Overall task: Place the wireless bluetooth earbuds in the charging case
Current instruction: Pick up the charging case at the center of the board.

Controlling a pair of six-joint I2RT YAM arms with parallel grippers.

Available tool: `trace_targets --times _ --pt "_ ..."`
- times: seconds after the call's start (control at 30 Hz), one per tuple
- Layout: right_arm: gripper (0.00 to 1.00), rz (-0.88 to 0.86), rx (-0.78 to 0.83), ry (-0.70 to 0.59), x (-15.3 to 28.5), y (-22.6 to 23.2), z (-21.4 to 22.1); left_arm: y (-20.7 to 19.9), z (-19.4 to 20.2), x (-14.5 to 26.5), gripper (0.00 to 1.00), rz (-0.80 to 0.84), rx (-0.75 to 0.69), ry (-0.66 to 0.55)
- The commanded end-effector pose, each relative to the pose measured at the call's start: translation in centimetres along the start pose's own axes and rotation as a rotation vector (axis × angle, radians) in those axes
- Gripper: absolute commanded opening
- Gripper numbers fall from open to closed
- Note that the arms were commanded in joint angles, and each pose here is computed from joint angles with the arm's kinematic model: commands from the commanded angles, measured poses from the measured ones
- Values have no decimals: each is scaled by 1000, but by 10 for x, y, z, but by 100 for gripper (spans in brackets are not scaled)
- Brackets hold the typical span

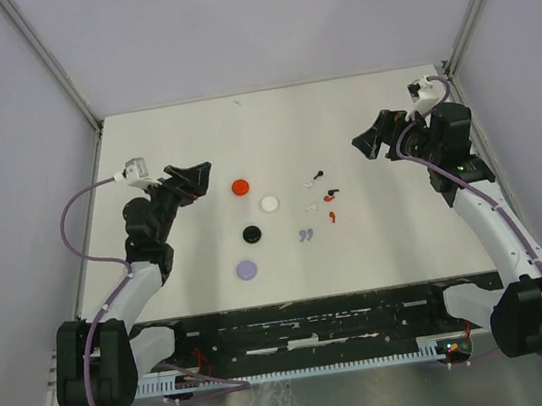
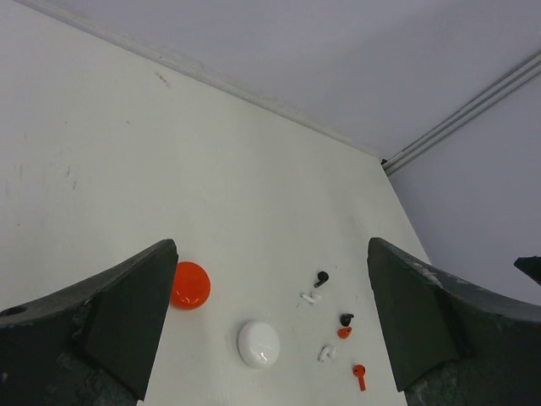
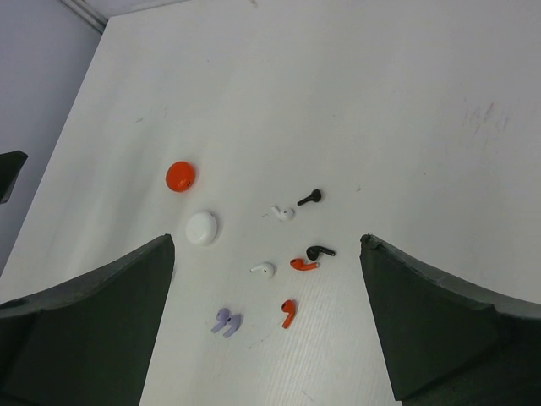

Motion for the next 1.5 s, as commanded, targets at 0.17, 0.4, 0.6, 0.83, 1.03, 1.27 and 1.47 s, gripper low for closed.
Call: trace_targets --times 0.17,0.4,0.6,0.83,1.03,1.27,1.47 --pt "99 152 72 27 0 3 -2 -5 -7 9 99 -22 -67 -10" --pt "99 220 99 24 -3 5 -1 -2 -9 12 99 -106 -64 -4" --pt "99 237 112 85 -8 5 5 -2 -11 14 99 -149 -82 14" --pt "99 234 172 172 -21 19 24 -6 0 6 100 -152 -104 103" --pt "99 194 246 218 -35 43 34 -14 18 2 100 -189 -146 162" --pt "98 58 344 293 -72 85 48 -17 23 1 99 -210 -145 191" --pt "97 8 449 357 -100 120 61 -12 25 6 99 -253 -150 211"
Point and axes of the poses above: each gripper's point midway between its finger pads, its own x axis back along the fingers, its own y axis along the line the jaws close on, z = x × y, the point moved 10 cm from there along x, back along the fingers, and after that the axes turned 11 degrees about x, right-handed, at the moved point
